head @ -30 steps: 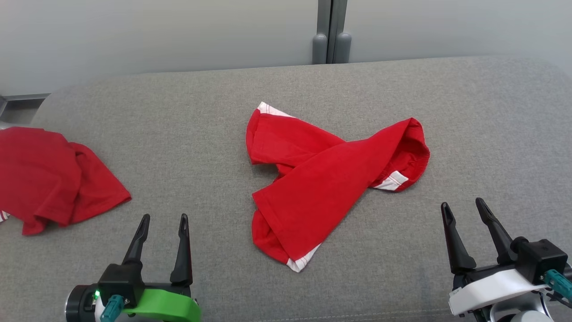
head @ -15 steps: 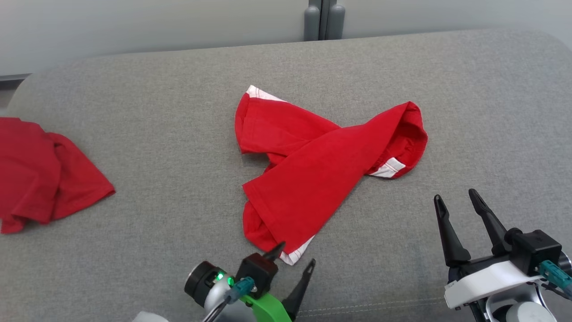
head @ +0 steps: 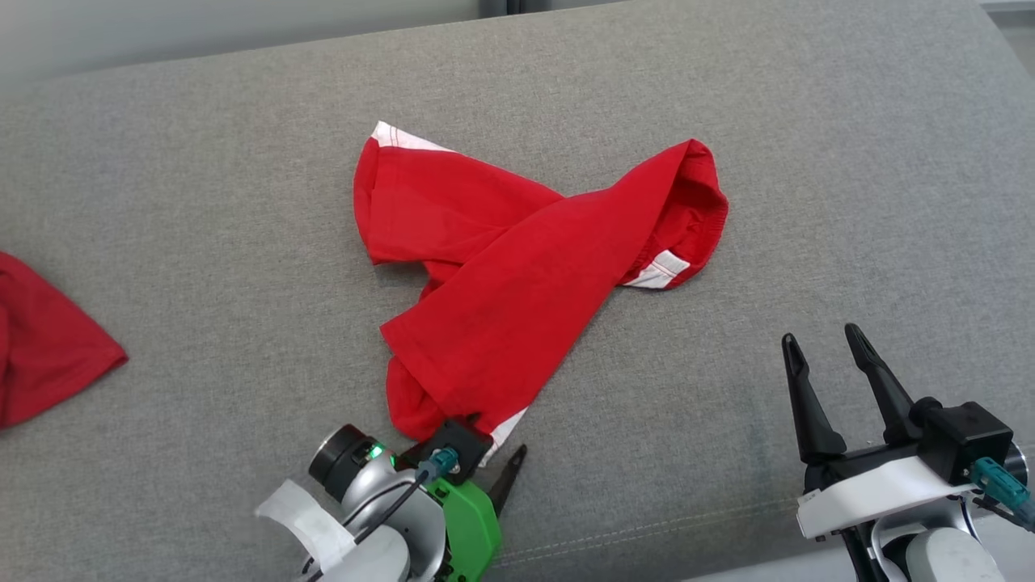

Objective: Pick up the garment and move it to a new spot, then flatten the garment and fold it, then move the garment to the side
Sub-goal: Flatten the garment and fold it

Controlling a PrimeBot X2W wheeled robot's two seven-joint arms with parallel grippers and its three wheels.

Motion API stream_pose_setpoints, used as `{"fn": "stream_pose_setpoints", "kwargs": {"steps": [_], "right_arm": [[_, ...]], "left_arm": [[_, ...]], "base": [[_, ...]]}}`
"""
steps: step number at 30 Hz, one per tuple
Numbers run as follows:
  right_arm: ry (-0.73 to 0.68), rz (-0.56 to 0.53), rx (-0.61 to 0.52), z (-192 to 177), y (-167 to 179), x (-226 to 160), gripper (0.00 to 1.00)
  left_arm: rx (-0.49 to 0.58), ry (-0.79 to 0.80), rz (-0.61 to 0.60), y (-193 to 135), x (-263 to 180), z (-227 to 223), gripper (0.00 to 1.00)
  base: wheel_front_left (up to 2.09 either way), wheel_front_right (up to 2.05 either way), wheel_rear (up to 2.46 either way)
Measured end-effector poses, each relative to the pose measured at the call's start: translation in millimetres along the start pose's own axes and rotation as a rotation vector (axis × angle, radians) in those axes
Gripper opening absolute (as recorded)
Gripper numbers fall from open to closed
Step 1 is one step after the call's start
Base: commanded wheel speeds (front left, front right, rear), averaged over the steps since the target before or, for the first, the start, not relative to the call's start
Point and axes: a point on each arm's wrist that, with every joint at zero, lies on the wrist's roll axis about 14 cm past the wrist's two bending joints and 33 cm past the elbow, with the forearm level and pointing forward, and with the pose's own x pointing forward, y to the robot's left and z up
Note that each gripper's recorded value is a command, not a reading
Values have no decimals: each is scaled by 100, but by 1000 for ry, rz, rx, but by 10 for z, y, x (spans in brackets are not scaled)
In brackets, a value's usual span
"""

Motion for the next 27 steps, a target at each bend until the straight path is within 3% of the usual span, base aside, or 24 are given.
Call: {"fn": "stream_pose_setpoints", "kwargs": {"steps": [4,5,6,7,11,17,27], "right_arm": [[10,-16,7,-49,-32,3,100],[7,-15,8,-48,-28,8,100],[5,-13,9,-48,-20,15,100],[4,-10,11,-50,-8,21,100],[5,-2,16,-60,23,36,100],[1,2,20,-63,40,71,100],[4,20,36,-86,128,94,100]], "left_arm": [[19,22,30,132,38,-45,100],[26,20,36,158,34,-38,75],[33,17,40,180,27,-28,29],[39,17,44,200,18,-25,0],[79,13,45,258,-29,-6,0],[250,-79,-27,142,-135,395,0],[534,-226,-326,-768,-571,1041,0]], "base": [[0,0,0],[0,0,0],[0,0,0],[0,0,0],[0,0,0],[0,0,0],[0,0,0]]}}
